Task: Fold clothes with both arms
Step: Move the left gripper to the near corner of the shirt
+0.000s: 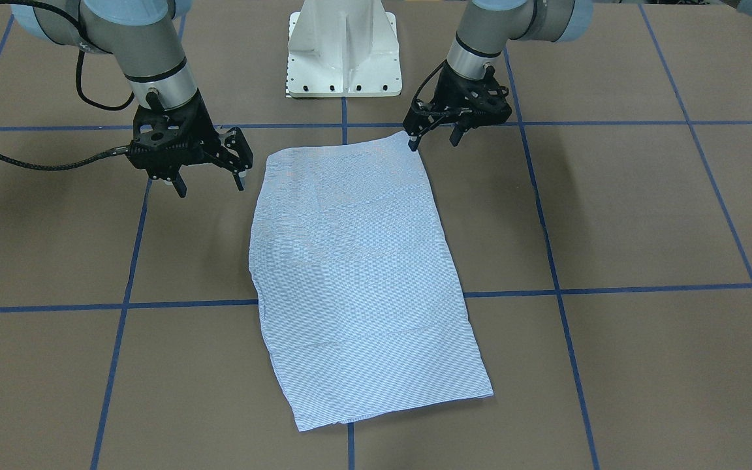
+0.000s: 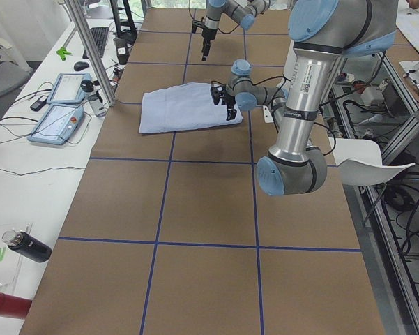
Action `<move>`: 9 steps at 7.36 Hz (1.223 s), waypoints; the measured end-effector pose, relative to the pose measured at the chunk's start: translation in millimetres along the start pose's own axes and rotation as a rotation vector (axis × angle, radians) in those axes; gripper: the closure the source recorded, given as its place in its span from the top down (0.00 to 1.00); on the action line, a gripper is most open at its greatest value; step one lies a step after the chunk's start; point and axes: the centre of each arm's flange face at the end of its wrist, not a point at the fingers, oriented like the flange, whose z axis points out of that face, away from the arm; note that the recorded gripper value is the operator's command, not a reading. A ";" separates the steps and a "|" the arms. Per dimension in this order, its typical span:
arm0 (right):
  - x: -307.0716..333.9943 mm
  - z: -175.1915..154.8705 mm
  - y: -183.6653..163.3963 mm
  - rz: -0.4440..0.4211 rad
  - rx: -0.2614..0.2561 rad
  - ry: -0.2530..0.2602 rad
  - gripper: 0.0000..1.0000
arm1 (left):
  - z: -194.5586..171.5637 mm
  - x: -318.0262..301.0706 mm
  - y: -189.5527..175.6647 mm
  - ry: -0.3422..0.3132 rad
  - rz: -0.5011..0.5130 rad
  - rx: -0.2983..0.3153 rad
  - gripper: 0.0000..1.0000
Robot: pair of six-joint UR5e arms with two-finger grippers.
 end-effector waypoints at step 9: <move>-0.3 4.0 0.4 0.000 -0.004 0.004 1.00 | 64.9 -0.7 65.6 -0.059 0.050 -0.095 0.61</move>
